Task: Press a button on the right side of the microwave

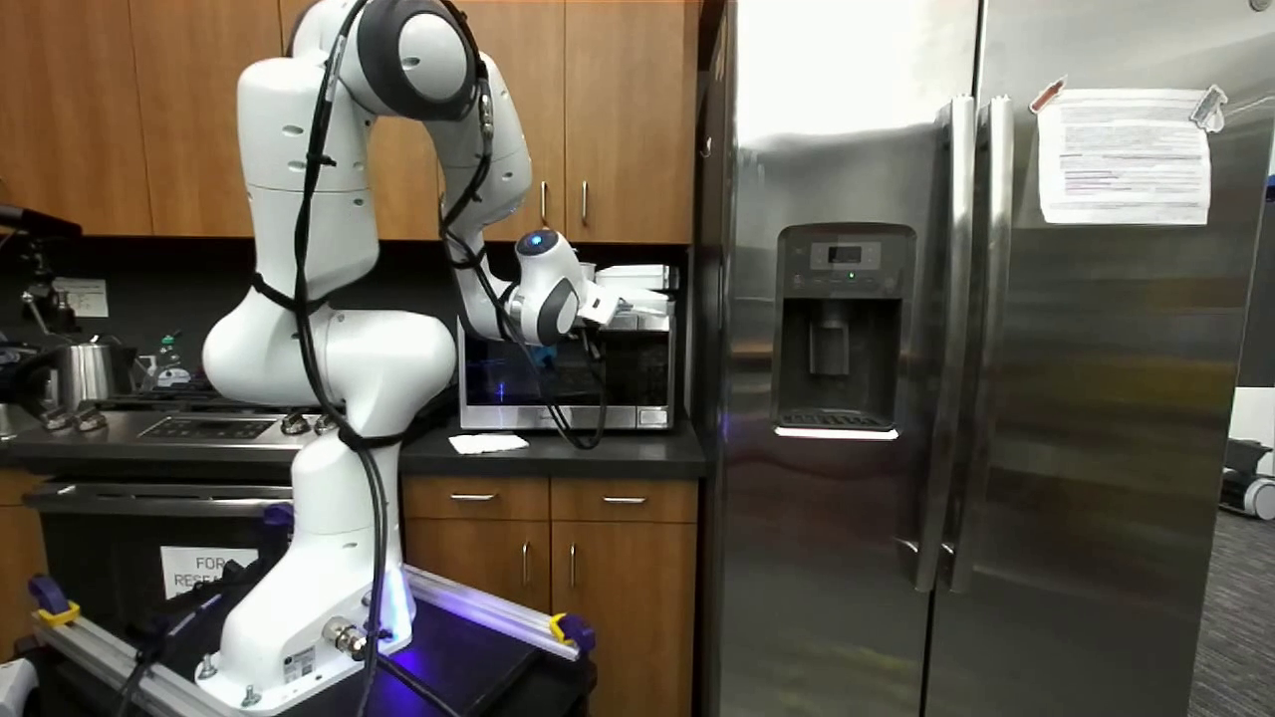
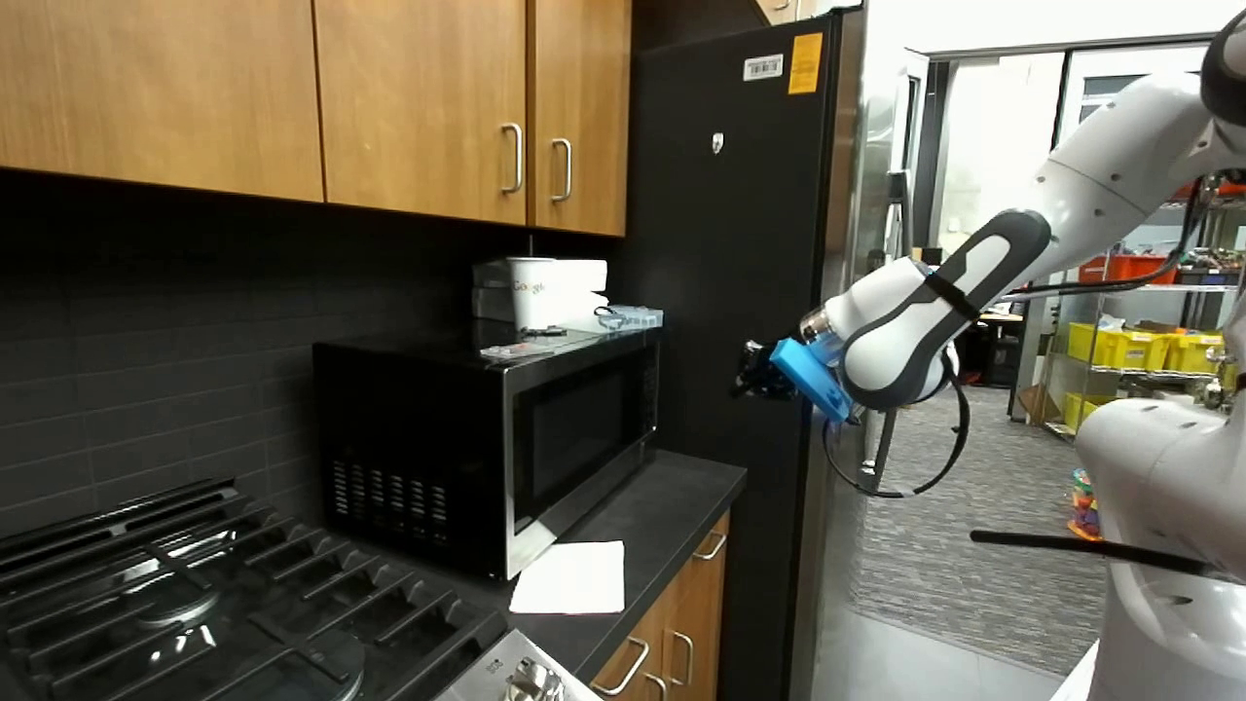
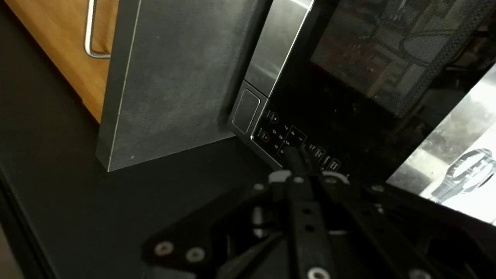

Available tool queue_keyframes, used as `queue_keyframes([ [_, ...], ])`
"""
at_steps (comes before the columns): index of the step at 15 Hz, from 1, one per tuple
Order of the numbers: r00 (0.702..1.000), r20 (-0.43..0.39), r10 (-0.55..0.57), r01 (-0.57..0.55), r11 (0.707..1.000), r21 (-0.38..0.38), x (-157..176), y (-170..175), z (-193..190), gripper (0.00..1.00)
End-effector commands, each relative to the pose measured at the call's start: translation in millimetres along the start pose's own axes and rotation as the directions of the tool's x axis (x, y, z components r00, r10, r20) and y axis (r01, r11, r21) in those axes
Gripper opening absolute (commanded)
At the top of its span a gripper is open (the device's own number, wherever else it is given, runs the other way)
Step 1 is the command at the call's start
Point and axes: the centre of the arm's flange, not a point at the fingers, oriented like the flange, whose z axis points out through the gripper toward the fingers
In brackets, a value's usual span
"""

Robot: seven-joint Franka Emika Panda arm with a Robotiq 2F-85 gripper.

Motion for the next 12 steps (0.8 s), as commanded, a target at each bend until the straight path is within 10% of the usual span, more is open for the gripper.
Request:
queue_keyframes([
  [1, 0.999, 0.033, 0.015, -0.018, 0.996, 0.088, 12.6, 37.0, 31.5, 0.00],
  [12, 0.996, 0.085, -0.025, 0.009, 0.984, 0.178, 40.3, 44.6, 75.9, 0.00],
])
